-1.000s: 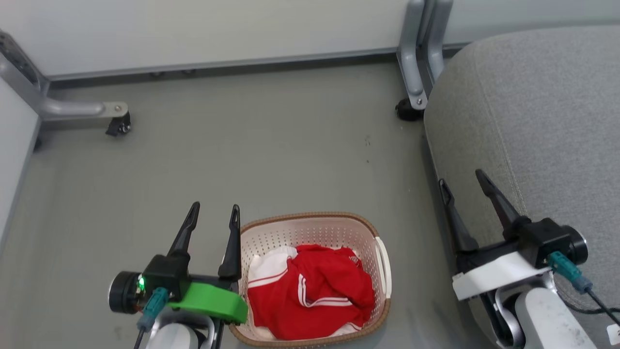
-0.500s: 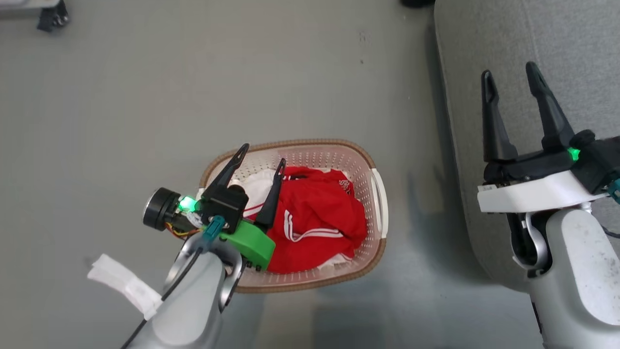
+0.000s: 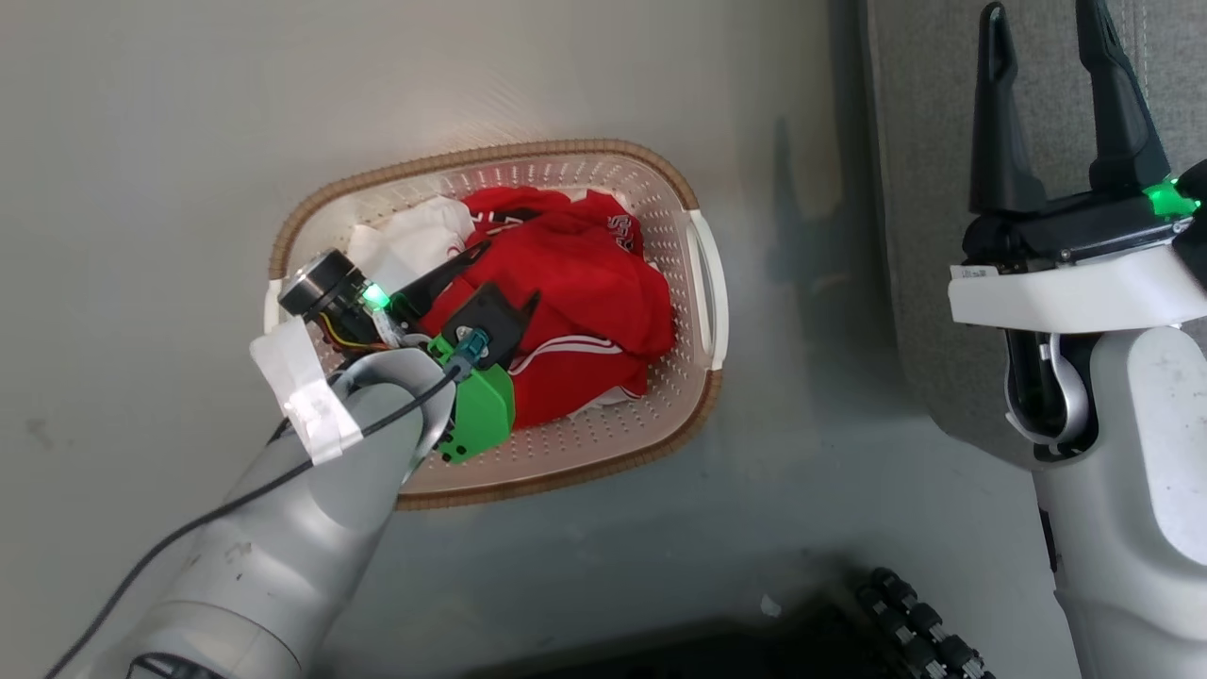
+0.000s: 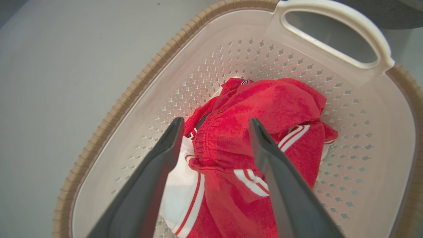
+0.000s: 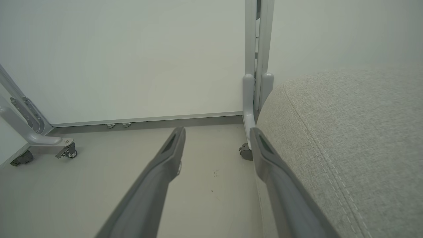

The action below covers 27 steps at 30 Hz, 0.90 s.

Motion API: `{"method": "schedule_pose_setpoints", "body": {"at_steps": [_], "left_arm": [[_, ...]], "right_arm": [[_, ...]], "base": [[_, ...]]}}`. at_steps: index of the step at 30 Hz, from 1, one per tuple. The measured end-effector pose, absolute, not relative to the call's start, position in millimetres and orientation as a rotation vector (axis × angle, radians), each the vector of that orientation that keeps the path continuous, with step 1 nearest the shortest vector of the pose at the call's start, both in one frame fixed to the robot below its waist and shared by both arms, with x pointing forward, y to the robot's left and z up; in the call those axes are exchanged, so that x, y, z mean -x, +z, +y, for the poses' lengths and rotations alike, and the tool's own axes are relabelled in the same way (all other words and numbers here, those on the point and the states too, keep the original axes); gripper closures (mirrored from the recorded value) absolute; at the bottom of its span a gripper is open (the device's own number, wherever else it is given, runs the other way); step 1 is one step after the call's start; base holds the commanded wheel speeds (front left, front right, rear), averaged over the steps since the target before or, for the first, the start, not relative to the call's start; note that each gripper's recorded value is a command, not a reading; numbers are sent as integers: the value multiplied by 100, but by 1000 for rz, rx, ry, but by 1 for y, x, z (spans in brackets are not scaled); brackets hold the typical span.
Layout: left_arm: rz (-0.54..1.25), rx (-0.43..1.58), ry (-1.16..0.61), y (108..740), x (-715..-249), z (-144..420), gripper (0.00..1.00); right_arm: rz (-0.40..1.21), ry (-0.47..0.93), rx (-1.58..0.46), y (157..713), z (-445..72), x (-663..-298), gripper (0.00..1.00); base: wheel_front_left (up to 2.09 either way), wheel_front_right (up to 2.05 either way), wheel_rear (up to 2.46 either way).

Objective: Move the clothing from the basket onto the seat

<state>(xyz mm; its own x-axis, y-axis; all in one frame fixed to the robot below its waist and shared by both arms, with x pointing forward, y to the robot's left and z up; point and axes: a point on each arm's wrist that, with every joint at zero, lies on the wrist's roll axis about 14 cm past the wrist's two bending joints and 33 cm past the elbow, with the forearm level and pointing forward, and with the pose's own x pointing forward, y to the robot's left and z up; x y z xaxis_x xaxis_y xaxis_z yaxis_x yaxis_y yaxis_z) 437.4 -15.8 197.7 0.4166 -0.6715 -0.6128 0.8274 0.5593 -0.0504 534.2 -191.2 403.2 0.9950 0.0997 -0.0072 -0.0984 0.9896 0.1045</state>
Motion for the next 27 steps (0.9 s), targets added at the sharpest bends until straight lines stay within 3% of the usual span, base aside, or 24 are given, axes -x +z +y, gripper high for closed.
{"method": "schedule_pose_setpoints", "body": {"at_steps": [11,22,23,24,25,27], "left_arm": [[704,-481,-1199,126,-427,-32,0],[790,-561,-1268,91,-416,-39,0],[786,-562,-1270,90,-417,-40,46],[776,-559,-1270,90,-420,-41,85],[765,-556,-1271,91,-422,-42,100],[753,-540,-1258,94,-426,-42,100]], "right_arm": [[87,56,-82,359,-207,-539,0],[122,34,-50,344,-219,-535,0],[124,33,-48,344,-220,-534,0],[124,32,-46,343,-220,-534,0],[124,32,-46,343,-220,-535,0],[120,34,-45,344,-220,-535,0]], "base": [[0,0,0],[0,0,0],[0,0,0],[0,0,0],[0,0,0],[0,0,0]]}}
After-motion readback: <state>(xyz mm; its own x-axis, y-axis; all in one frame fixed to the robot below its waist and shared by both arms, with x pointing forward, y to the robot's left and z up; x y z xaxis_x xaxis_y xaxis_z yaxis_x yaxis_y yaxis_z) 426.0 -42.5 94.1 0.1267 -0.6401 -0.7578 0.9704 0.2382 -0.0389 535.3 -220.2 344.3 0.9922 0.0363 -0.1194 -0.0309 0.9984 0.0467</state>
